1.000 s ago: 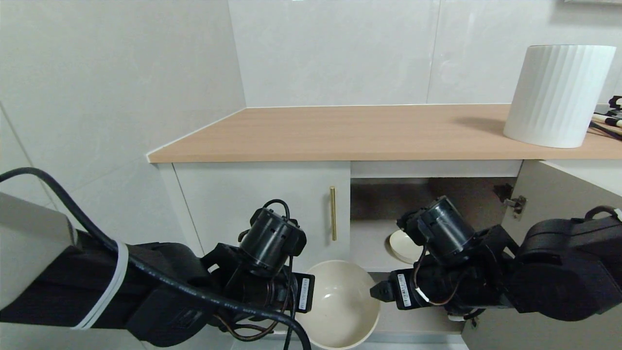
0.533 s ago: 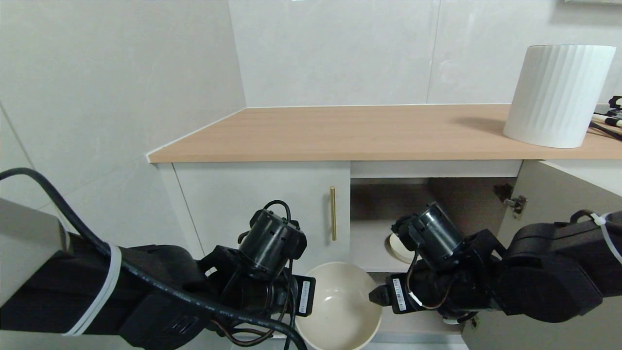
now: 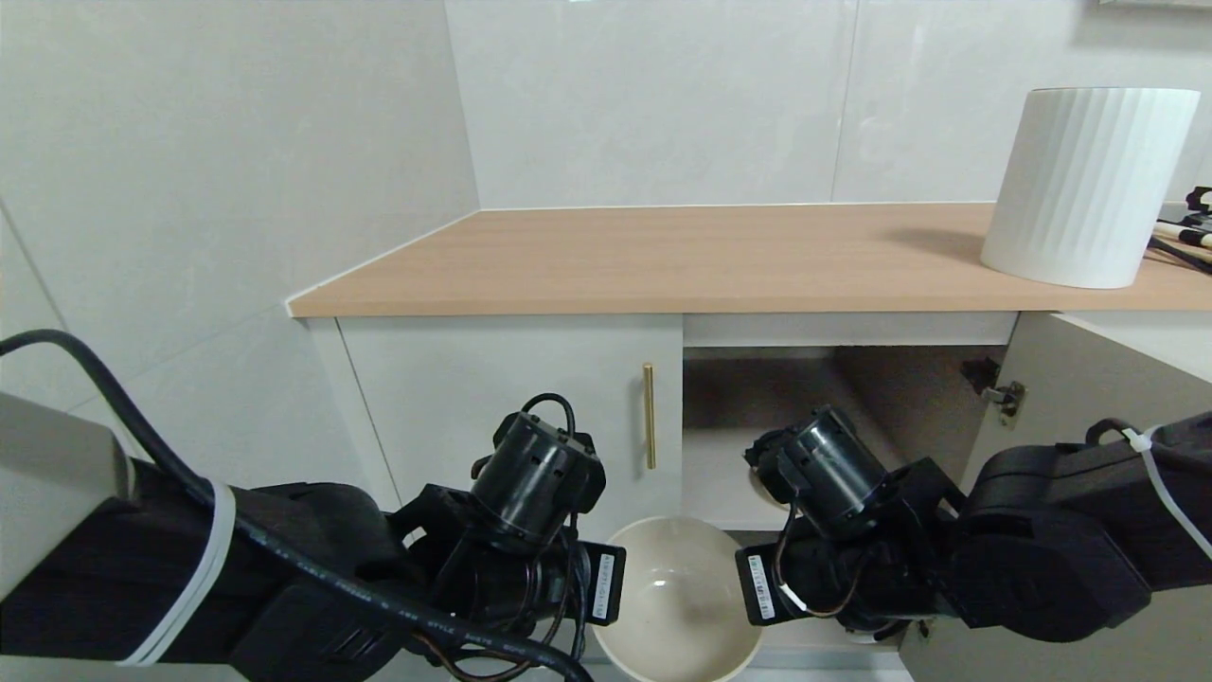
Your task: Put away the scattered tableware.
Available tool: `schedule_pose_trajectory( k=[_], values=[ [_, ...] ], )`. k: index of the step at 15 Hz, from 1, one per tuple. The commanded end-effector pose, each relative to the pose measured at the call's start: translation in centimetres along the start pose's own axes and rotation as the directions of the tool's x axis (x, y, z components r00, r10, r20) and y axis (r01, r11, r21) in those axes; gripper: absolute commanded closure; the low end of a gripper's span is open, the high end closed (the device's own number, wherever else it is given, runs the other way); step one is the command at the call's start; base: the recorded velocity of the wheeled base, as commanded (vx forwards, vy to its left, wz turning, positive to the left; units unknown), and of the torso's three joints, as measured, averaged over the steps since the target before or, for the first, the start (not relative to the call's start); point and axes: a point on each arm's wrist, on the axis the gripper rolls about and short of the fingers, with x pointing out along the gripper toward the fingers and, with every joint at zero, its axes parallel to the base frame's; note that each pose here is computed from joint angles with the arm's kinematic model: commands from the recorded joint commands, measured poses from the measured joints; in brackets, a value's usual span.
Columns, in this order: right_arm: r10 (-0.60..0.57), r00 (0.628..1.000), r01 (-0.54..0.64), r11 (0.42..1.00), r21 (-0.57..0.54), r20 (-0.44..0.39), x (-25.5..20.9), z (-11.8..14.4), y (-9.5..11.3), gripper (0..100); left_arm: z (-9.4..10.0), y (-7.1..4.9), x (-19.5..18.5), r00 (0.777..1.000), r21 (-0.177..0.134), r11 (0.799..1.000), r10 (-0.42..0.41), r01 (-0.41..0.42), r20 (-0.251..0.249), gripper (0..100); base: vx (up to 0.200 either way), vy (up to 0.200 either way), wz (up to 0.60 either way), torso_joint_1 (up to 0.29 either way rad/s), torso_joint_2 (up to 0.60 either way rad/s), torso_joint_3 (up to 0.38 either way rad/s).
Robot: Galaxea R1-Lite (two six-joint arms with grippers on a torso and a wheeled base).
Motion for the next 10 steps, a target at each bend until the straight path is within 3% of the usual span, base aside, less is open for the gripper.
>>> schedule_pose_trajectory(
  k=[1,4,5,10],
  values=[
    [-0.005,1.0,0.005,1.0,-0.002,-0.001,-0.06,-0.04,-0.02,100,0.01,0.02,-0.09,1.0,0.0,1.0,0.004,-0.004,0.001,100,0.0,0.0,0.0,0.0,0.0,0.0],
    [-0.008,1.0,0.008,1.0,-0.001,-0.003,0.0,-0.07,-0.08,100,-0.07,0.06,-0.07,1.0,0.0,1.0,0.005,-0.005,-0.001,100,0.0,0.0,0.0,0.0,0.0,0.0],
    [-0.007,1.0,0.007,1.0,-0.002,-0.005,0.0,-0.1,-0.05,100,-0.11,0.07,-0.06,1.0,0.001,1.0,0.006,-0.006,-0.003,0,0.0,0.0,0.0,0.0,0.0,0.0],
    [-0.012,1.0,0.012,1.0,0.0,-0.006,0.12,-0.11,-0.15,100,0.17,0.04,-0.35,1.0,-0.009,1.0,0.0,0.0,0.013,0,0.0,0.0,0.0,0.0,0.0,0.0]
  ],
)
